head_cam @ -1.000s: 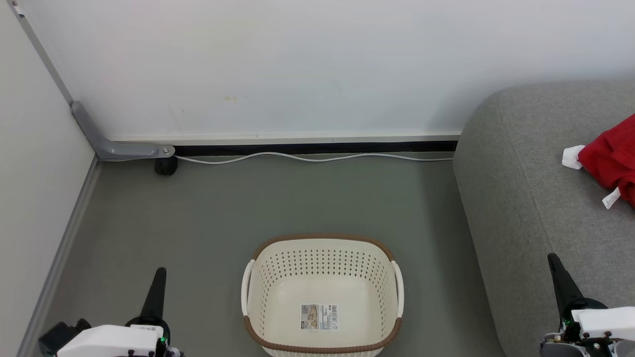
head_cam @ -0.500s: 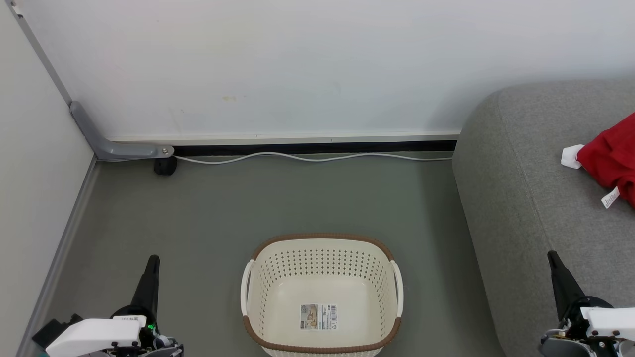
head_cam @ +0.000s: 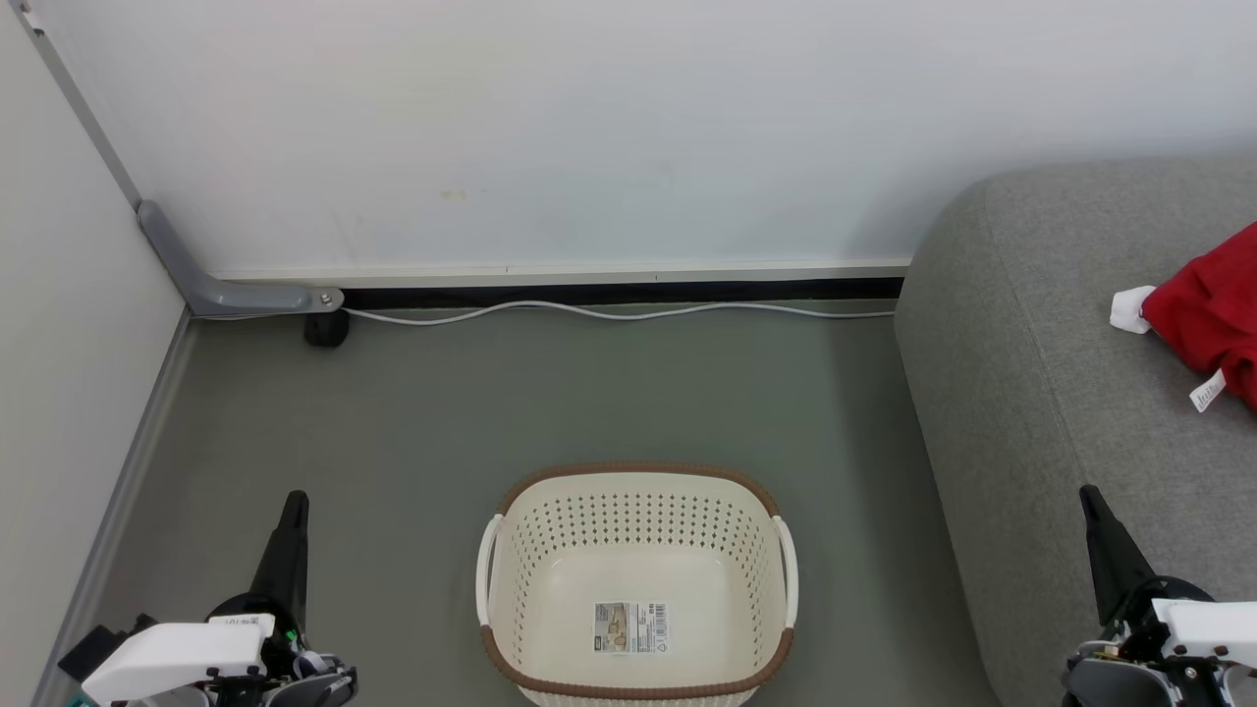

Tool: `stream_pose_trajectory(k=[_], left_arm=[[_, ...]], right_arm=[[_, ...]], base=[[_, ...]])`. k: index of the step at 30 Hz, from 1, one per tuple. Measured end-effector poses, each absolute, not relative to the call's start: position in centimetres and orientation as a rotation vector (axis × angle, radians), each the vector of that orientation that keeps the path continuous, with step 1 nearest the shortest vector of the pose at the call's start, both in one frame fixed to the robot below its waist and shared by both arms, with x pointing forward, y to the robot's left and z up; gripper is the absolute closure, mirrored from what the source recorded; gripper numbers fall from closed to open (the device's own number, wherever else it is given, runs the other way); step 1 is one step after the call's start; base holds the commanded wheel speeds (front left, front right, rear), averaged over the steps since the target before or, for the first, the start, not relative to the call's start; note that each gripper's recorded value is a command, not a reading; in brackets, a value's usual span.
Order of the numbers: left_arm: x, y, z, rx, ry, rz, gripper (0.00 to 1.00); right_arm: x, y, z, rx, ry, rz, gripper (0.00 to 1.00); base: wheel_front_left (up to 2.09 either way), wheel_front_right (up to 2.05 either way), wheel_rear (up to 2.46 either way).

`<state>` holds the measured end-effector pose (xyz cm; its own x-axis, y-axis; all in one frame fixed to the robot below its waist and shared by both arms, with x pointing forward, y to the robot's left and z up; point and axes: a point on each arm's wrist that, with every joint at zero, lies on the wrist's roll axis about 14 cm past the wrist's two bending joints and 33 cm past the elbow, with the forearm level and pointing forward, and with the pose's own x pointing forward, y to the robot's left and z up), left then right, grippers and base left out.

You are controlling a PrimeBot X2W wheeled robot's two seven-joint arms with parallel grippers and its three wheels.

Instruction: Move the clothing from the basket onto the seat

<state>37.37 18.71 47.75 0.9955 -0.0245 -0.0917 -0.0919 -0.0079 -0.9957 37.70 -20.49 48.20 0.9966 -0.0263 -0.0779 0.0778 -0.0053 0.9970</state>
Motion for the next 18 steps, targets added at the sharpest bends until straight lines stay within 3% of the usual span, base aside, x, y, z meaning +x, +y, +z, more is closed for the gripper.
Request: stream_pose_trajectory(k=[18], left_arm=[[37.37, 18.77, 47.76, -1.582, 0.09, 0.054, 1.0]], right_arm=[[37.71, -20.51, 48.21, 1.574, 0.04, -0.082, 1.0]], base=[[0.0, 0.0, 0.0]])
